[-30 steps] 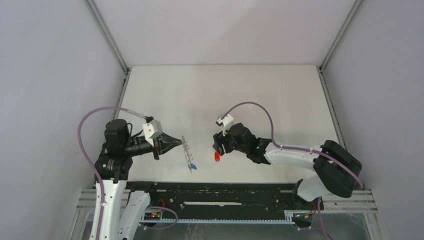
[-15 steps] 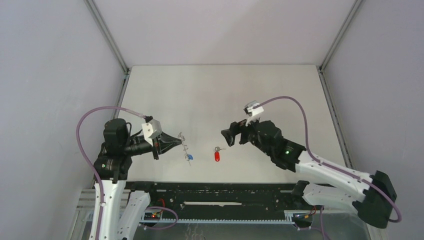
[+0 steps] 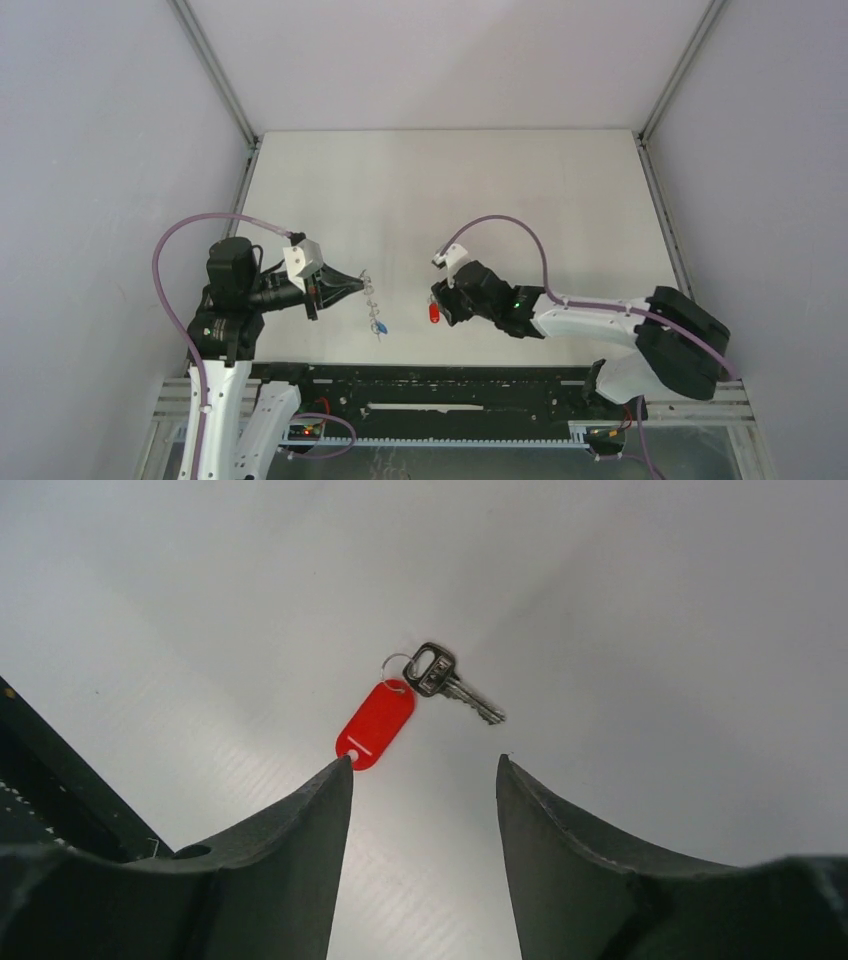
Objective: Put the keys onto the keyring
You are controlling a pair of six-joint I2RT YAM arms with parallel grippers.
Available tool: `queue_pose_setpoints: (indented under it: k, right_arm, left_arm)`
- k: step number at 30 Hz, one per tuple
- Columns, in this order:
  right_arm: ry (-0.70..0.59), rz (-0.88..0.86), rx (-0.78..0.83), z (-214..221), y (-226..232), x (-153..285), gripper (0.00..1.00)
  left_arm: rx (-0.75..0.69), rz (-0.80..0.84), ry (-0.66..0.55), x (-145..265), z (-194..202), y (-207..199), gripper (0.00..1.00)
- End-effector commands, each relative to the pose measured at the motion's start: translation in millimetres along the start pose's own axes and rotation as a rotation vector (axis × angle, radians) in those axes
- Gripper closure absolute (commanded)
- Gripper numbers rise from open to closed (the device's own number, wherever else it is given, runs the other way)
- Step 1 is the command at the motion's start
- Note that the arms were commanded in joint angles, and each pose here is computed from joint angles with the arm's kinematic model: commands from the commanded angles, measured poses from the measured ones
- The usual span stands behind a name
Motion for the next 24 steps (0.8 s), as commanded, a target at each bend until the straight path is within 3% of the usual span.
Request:
queue_pose_setpoints:
  k: [1, 7, 24]
  right_arm:
    - [-0.043, 0.001, 0.122, -13.0, 13.1, -20.0, 0.42]
    - [-0.011, 0.016, 0.171, -11.7, 24.7, -47.6, 0.56]
    - [0.013, 0.008, 0.158, -9.3, 27.9, -62.6, 0.63]
  left_arm:
    - [-0.052, 0.031, -0.033, 3.6, -18.8, -11.3, 1.00]
    - [-0.040, 0.029, -0.034, 4.1, -17.1, -13.0, 1.00]
    - [-0.046, 0.017, -0.037, 5.0, -19.5, -13.5, 1.00]
Point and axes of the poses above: each gripper's point midway between its finger pads, its own x axis back along the fingers, its own y axis along the line the jaws close on, z = x × y, the point moved 8 cm from there along x, back along the fingers, and after that the axes turned 15 degrees about x, right-handed, at the moved point
